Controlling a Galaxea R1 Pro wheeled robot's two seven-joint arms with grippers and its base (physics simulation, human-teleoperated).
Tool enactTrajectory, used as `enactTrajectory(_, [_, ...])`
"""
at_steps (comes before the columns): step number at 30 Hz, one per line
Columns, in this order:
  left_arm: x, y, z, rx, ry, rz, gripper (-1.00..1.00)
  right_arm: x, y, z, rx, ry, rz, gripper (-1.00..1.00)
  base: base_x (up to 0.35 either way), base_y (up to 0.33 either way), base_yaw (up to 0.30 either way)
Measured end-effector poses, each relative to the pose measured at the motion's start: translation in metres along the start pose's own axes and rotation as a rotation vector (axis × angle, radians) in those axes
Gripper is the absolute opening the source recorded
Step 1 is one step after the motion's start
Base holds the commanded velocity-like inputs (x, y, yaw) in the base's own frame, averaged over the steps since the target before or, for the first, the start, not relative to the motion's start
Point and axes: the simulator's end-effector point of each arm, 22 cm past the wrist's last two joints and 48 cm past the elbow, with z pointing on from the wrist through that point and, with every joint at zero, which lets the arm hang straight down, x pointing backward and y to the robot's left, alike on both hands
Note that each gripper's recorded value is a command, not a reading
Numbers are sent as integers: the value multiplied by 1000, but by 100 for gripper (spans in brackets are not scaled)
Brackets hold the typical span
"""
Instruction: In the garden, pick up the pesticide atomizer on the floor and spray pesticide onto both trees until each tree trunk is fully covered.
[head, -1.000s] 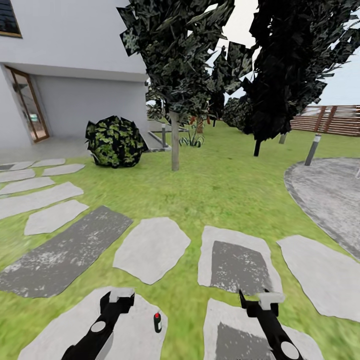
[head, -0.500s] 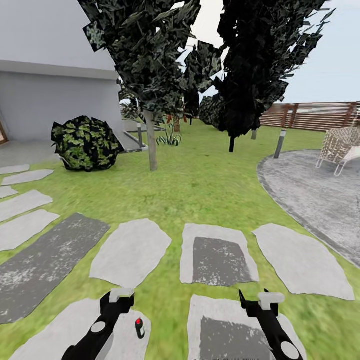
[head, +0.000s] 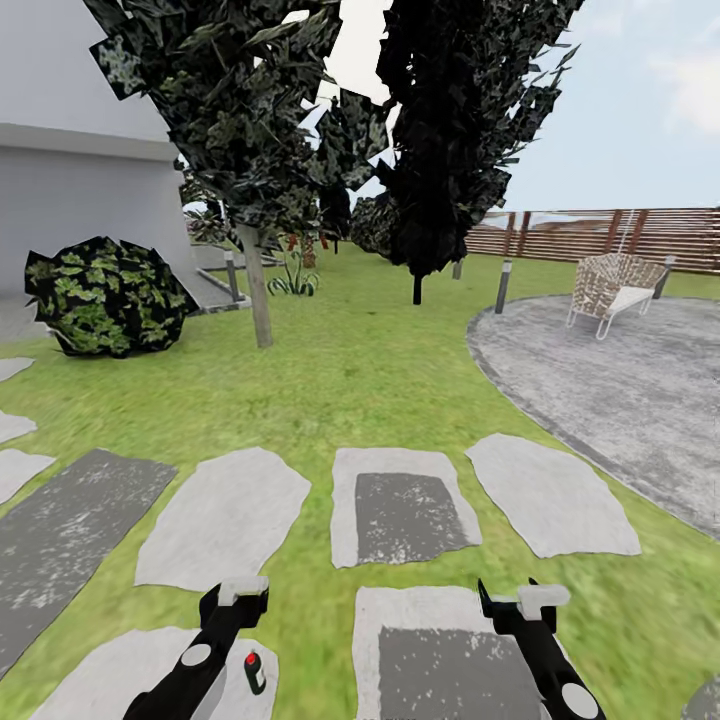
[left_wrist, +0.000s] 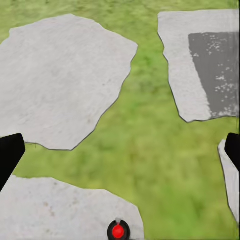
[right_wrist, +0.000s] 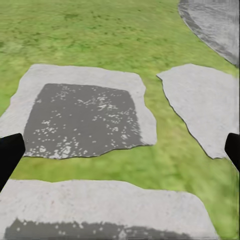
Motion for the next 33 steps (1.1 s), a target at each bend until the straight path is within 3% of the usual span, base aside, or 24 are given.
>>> enactTrajectory(7, [15,0,5,-1,0,-1,100,14,2,2,1,-3,2,100,0,0,-202])
enactTrajectory(33, [90,5,26,-15,33,-4,100,87,9,8,-1,22,4,100,0,0,-2])
